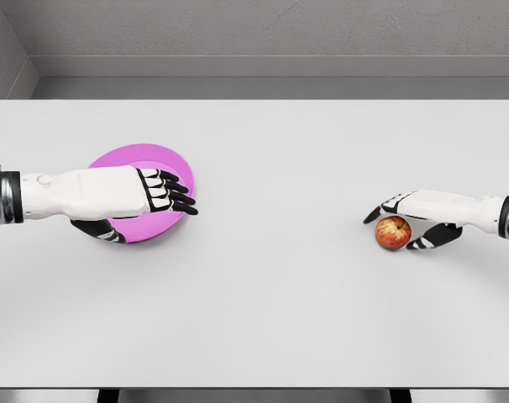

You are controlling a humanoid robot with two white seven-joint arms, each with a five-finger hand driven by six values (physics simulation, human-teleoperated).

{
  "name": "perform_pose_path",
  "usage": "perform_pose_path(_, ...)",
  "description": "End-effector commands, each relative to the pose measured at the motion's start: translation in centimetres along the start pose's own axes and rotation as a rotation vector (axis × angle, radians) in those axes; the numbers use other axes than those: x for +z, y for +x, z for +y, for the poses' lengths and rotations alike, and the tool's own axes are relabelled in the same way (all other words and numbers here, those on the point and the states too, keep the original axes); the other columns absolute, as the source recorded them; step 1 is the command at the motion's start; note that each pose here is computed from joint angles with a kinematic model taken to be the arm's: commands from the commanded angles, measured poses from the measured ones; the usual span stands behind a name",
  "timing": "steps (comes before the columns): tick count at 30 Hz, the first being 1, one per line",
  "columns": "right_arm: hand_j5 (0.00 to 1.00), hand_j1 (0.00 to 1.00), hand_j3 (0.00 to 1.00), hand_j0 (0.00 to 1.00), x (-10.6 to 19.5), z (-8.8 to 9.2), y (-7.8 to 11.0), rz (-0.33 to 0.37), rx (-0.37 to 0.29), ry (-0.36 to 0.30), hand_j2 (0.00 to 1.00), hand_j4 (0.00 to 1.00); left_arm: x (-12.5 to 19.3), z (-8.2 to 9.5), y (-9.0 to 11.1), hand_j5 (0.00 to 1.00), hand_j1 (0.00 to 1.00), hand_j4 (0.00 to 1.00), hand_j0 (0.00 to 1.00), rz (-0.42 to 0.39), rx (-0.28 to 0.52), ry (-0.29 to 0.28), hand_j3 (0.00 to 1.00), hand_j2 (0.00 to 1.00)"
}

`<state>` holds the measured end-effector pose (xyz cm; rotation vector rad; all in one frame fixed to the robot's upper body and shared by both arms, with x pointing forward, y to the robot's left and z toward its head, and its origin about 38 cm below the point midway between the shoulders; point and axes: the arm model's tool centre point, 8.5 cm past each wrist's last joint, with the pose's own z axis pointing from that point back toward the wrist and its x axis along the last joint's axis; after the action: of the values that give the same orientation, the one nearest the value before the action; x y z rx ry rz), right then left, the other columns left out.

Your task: Put the apple on the plate with both arms

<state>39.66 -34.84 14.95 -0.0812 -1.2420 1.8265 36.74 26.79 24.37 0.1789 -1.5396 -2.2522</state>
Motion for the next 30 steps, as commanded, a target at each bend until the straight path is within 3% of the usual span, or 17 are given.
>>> perform_pose_path(1,0.69,0.69,0.69,0.69,-0.3,0.0,0.1,-0.008,-0.007,-0.006,0.69,0.69,0.0,0.1,0.0,1.00,1.00,1.00,1.00,0.000,0.005,0.004,1.00,1.00)
perform_pose_path(12,0.44,0.44,0.44,0.44,-0.8,0.0,0.6,-0.037,0.000,-0.012,0.44,0.44,0.0,0.1,0.0,1.00,1.00,1.00,1.00,0.001,0.005,0.004,1.00,1.00)
perform_pose_path(16,0.40,0.40,0.40,0.40,-1.4,-1.2,1.7,-0.098,0.048,-0.038,0.40,0.40,0.1,0.0,0.0,1.00,1.00,1.00,1.00,0.002,0.005,0.003,1.00,1.00)
perform_pose_path(18,0.40,0.40,0.40,0.40,-2.3,-3.4,3.3,-0.151,0.097,-0.074,0.40,0.40,0.1,0.0,0.0,1.00,1.00,1.00,1.00,0.002,0.005,0.003,1.00,1.00)
perform_pose_path(19,0.40,0.40,0.40,0.40,-3.3,-4.3,5.1,-0.201,0.128,-0.091,0.40,0.40,0.1,0.0,0.0,1.00,1.00,1.00,1.00,0.002,0.005,0.003,1.00,1.00)
perform_pose_path(21,0.40,0.40,0.40,0.40,-5.9,-5.0,8.9,-0.310,0.185,-0.070,0.40,0.40,0.1,0.0,0.0,1.00,1.00,1.00,1.00,0.002,0.005,0.003,1.00,1.00)
perform_pose_path(24,0.40,0.40,0.40,0.40,-10.3,-5.3,13.2,-0.439,0.209,-0.049,0.40,0.40,0.1,0.0,0.0,1.00,1.00,1.00,1.00,0.002,0.005,0.003,1.00,1.00)
perform_pose_path(25,0.40,0.40,0.40,0.40,-11.1,-6.9,14.6,-0.463,0.229,-0.071,0.40,0.40,0.1,0.0,0.0,1.00,1.00,1.00,1.00,0.002,0.005,0.003,1.00,1.00)
perform_pose_path(26,0.40,0.40,0.40,0.40,-10.8,-8.3,14.8,-0.460,0.238,-0.097,0.40,0.40,0.1,0.0,0.0,1.00,1.00,1.00,1.00,0.002,0.005,0.003,1.00,1.00)
perform_pose_path(27,0.41,0.41,0.41,0.41,-9.4,-10.0,13.4,-0.421,0.228,-0.160,0.41,0.41,0.1,0.0,0.0,1.00,1.00,1.00,1.00,0.002,0.005,0.003,1.00,1.00)
perform_pose_path(29,0.52,0.52,0.52,0.52,-6.5,-10.9,9.6,-0.337,0.207,-0.222,0.52,0.52,0.1,0.0,0.0,1.00,1.00,1.00,1.00,0.002,0.005,0.003,1.00,1.00)
perform_pose_path(30,0.59,0.59,0.59,0.59,-6.1,-10.5,8.6,-0.327,0.194,-0.228,0.59,0.59,0.1,0.0,0.0,1.00,1.00,1.00,1.00,0.002,0.005,0.003,1.00,1.00)
